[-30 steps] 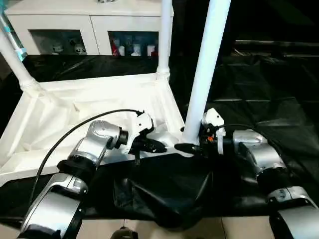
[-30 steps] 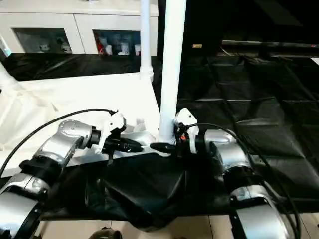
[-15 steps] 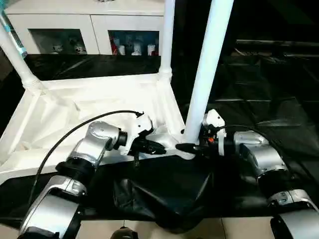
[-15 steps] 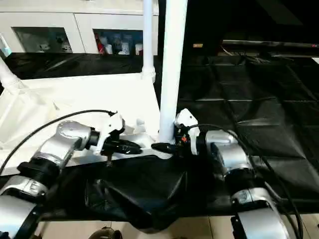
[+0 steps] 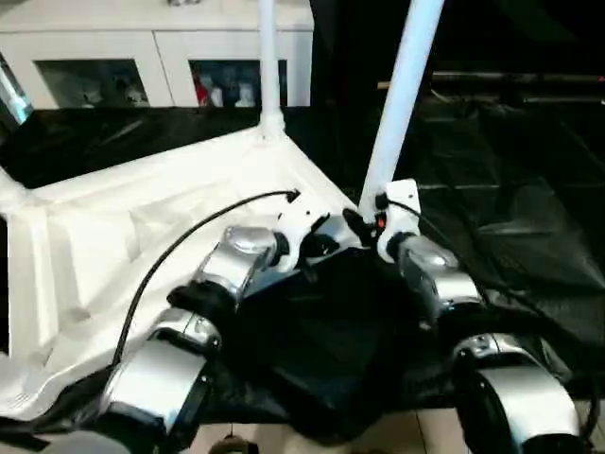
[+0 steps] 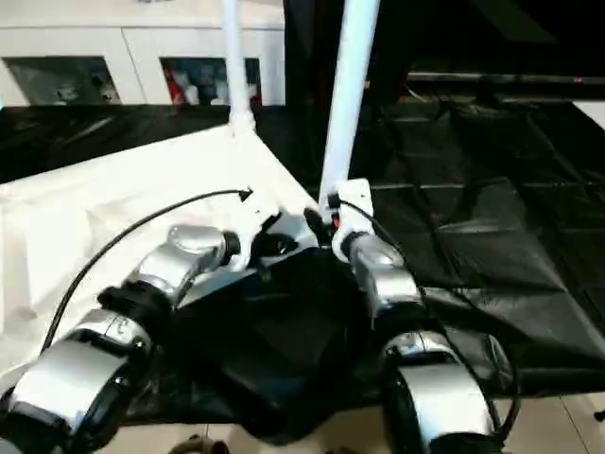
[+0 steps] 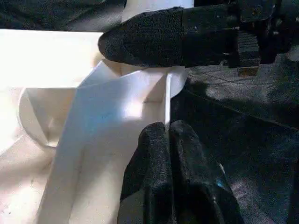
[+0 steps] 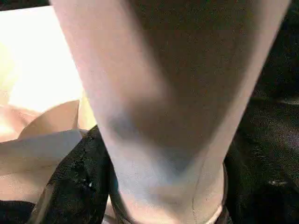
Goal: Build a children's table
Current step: Rotate leg to tighten
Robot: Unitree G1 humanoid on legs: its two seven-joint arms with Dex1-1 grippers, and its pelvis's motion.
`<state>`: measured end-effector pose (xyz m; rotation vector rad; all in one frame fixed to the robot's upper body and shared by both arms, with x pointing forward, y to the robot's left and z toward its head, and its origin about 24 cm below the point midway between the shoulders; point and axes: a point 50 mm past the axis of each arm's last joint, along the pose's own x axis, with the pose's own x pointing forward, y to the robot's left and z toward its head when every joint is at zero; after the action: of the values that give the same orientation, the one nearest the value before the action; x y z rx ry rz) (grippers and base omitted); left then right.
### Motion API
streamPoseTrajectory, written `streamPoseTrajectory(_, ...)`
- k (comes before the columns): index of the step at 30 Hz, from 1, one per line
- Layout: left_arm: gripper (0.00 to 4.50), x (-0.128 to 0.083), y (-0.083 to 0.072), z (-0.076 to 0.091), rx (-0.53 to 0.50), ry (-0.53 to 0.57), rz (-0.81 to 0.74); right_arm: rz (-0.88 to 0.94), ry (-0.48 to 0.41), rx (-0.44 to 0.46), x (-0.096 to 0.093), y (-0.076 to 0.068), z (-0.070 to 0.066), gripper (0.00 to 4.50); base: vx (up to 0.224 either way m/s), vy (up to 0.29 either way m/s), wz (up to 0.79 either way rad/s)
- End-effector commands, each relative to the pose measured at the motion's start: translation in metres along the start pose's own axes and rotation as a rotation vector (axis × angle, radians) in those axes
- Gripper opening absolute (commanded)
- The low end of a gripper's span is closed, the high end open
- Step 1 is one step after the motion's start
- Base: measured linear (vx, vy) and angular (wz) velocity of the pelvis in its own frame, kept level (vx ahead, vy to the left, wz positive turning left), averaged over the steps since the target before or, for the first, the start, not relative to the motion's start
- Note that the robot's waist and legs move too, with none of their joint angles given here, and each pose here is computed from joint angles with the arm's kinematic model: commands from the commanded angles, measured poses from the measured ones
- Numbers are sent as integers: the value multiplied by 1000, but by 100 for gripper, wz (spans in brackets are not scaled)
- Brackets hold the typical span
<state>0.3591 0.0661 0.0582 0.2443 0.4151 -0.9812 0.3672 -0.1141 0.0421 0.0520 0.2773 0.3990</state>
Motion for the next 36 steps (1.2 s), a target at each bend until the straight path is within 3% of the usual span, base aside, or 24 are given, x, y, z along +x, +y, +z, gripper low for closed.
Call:
streamPoseTrajectory(1, 0, 2, 0, 34, 51, -131, 7, 255, 58, 44, 6, 48, -18, 340, 0, 0, 0)
streamPoseTrajectory(5, 0, -4, 1, 30, 80, -123, -45, 299, 32, -39, 5, 43, -13, 362, 0, 0, 0)
streamPoseTrajectory(9, 0, -14, 4, 20, 102, -102, -113, 457, 14, -135, -7, 28, -6, 362, 0, 0, 0)
streamPoseTrajectory(36, 0, -14, 4, 20, 102, -102, -113, 457, 14, -135, -7, 28, -6, 362, 0, 0, 0)
